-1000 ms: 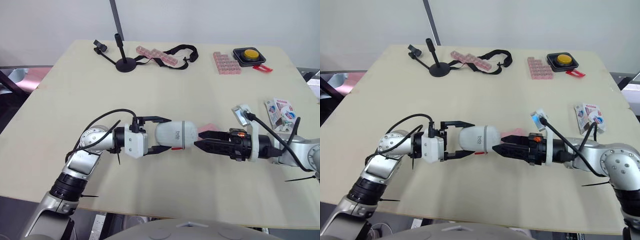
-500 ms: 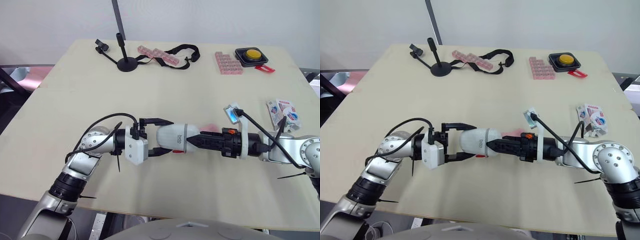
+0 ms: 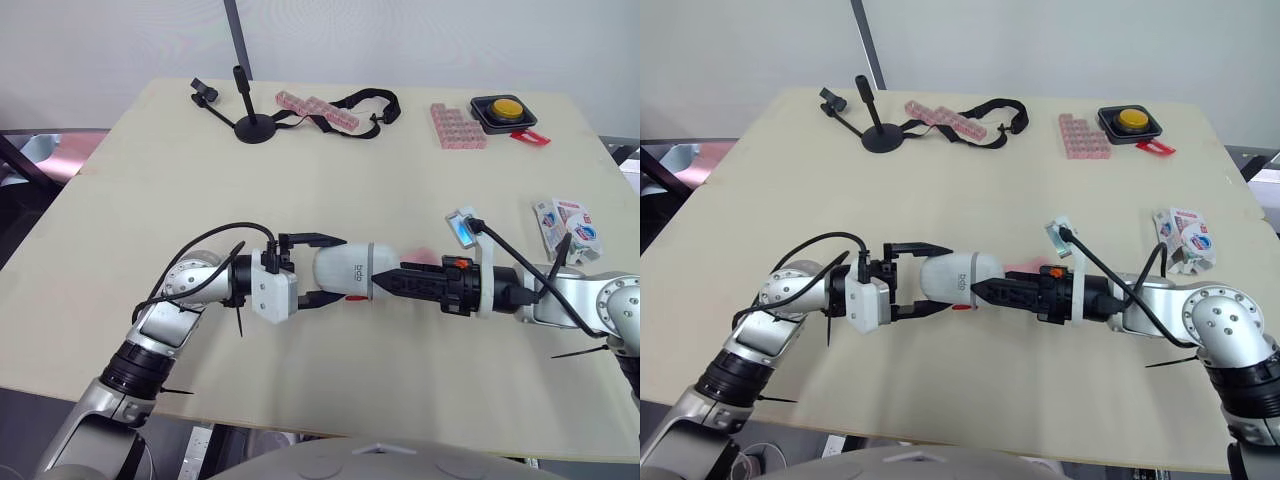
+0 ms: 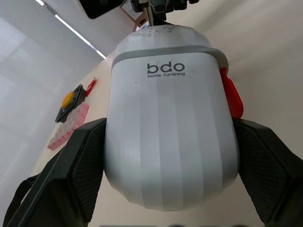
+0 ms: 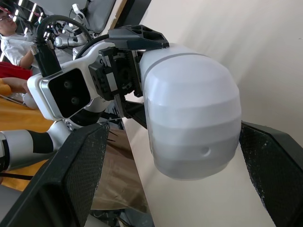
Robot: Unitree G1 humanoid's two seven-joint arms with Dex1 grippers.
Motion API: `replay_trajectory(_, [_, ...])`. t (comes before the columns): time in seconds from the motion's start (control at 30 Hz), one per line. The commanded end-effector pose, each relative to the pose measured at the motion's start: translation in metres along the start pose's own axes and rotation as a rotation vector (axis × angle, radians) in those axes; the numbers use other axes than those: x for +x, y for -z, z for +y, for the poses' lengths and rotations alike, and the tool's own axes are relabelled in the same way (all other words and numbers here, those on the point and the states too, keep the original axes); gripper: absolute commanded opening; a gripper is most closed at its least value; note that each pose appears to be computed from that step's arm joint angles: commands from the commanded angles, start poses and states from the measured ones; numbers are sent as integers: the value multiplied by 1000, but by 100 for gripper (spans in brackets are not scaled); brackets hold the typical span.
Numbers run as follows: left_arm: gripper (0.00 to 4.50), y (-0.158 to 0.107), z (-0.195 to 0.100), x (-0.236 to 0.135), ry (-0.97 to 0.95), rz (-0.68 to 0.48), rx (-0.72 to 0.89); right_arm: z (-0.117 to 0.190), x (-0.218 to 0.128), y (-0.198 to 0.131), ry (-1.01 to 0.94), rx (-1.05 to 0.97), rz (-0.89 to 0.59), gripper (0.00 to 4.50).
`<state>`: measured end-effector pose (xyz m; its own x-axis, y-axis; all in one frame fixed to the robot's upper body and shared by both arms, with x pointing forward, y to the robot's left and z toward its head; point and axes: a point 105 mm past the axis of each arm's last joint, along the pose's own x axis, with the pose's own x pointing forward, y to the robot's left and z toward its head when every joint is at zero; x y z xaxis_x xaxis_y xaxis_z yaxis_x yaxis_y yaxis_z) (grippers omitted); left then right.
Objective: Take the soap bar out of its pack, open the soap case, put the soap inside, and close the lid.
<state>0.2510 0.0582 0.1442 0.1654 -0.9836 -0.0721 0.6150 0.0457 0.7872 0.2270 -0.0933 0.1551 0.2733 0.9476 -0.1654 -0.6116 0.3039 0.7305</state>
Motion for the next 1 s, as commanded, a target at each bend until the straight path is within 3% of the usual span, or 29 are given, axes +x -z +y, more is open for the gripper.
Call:
replay_trajectory(0.03, [347,-8,10,3,-27,-29,33,7,3,-6,-26,-27,-17,450])
replay_trajectory(0.07, [347,-8,10,3,-27,-29,35,7,3,-6,-26,-26,-19,396])
replay_trajectory(0.27, [347,-8,9,3,-11,-29,37,4,5,-10,-25,-16,-35,210])
replay_trajectory(1.0, [347,-3,8,-5,2,-16,-1,8,-4,-11,-89,6,-32,203])
